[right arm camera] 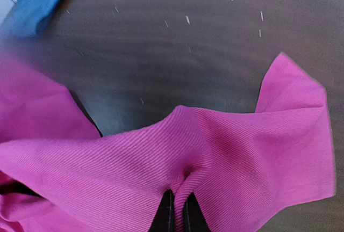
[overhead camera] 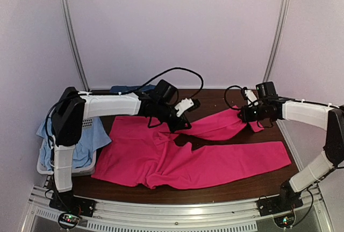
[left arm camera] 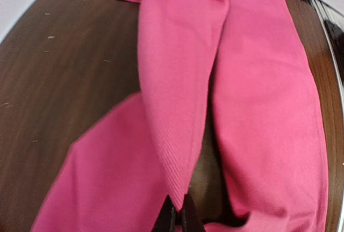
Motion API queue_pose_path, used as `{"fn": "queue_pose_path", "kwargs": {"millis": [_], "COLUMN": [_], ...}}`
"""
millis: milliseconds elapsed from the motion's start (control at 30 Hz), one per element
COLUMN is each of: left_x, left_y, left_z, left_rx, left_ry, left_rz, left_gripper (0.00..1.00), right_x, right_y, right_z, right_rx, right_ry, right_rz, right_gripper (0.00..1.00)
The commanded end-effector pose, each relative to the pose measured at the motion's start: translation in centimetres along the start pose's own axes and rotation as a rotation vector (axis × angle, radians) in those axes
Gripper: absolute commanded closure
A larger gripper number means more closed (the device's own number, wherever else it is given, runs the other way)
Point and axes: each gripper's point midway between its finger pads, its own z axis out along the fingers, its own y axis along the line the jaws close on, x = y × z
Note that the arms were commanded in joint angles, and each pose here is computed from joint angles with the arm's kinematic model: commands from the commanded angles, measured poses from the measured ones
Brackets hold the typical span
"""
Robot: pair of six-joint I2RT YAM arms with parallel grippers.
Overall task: Fold and stack the mixed laundry pile
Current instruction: Flatten out the crumpled trousers at the center of the board.
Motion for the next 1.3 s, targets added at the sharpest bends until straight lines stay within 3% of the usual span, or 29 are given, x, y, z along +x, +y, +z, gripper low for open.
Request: {"fn": "queue_pose_path", "kwargs": {"millis": [0,100,200,267,333,400,467,533,933,1033,1100,1133,1200,1267], "left_x": [5.6,7.1,5.8,3.5,1.8,1.4,2.7,4.3,9.0,11.0,12.7,13.4,13.9,13.1], "left_y": [-5.0,-7.8,-8.1,-5.7,-0.6,5.3,10.0,12.5,12.9,12.4,13.1,13.5,14.9,16.8], "left_z": [2.5,2.9,1.2,-1.0,-3.3,-5.4,-5.7,-5.2,0.9,1.9,2.1,2.0,1.1,-0.9], "left_rx": [0.054,0.169,0.247,0.237,0.115,-0.052,-0.203,-0.244,-0.164,-0.148,-0.189,-0.205,-0.258,-0.303], "left_ry": [0.191,0.240,0.189,0.088,0.004,-0.021,0.051,0.127,0.320,0.400,0.455,0.480,0.493,0.424], "left_rz": [0.139,0.147,0.087,0.014,-0.078,-0.152,-0.193,-0.209,-0.011,0.022,0.017,0.015,-0.030,-0.136], "left_gripper": [1.00,0.99,0.68,0.55,0.46,0.42,0.38,0.37,0.27,0.28,0.35,0.44,0.74,1.00], "right_x": [3.3,5.0,5.9,6.4,6.9,7.1,7.0,6.9,4.0,2.9,2.4,2.0,1.2,-0.4], "right_y": [-7.3,-8.5,-8.7,-8.6,-9.0,-9.3,-9.3,-9.4,-9.4,-9.4,-9.5,-9.6,-9.7,-10.0], "right_z": [-1.2,-2.1,-2.9,-3.2,-3.5,-3.5,-3.3,-3.0,-1.1,-0.7,-0.3,0.0,0.6,1.2], "right_rx": [0.298,0.359,0.369,0.366,0.385,0.379,0.361,0.356,0.303,0.295,0.291,0.289,0.285,0.283], "right_ry": [0.002,0.025,0.021,0.029,0.025,0.016,0.014,0.009,-0.021,-0.033,-0.034,-0.035,-0.037,-0.055], "right_rz": [0.131,0.184,0.201,0.205,0.216,0.231,0.244,0.249,0.252,0.243,0.235,0.230,0.217,0.193], "right_gripper": [1.00,1.00,1.00,1.00,1.00,1.00,1.00,1.00,1.00,1.00,1.00,1.00,1.00,1.00]}}
